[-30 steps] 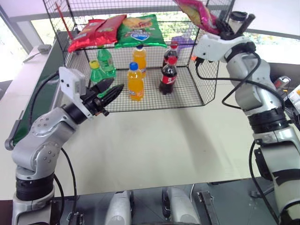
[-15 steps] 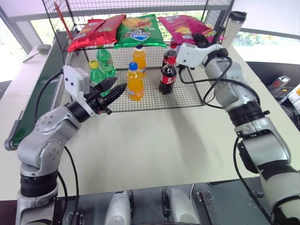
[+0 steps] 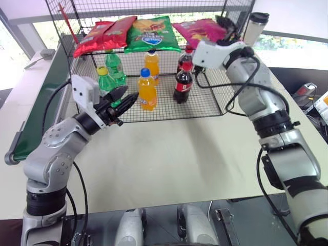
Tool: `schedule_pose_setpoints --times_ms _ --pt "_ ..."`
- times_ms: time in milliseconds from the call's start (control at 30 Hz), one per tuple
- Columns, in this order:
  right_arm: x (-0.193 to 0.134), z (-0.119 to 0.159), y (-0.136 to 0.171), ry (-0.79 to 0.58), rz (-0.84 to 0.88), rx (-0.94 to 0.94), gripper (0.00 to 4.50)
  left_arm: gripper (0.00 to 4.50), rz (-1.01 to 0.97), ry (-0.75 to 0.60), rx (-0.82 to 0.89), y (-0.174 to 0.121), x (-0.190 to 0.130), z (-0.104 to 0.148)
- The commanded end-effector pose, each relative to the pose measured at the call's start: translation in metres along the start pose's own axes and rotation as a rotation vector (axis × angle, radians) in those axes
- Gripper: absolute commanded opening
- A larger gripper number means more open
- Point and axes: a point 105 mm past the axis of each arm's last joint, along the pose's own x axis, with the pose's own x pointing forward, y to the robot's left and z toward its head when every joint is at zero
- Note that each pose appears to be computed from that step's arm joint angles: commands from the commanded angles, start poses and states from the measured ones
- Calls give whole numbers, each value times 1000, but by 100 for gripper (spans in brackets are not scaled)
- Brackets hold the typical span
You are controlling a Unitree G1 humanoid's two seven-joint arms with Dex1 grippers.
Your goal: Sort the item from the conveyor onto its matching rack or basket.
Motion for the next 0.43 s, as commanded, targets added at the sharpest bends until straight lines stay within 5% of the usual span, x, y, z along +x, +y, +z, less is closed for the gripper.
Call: schedule_pose_setpoints --times_ms 33,233,433 --pt "-13 22 -18 -116 -28 67 373 209 -14 -43 36 -2 2 11" --pt "-42 31 -27 -237 -56 265 373 209 -16 -42 21 -2 0 9" --pt "-95 23 -54 -393 -29 834 373 209 -34 61 51 -1 -20 -4"
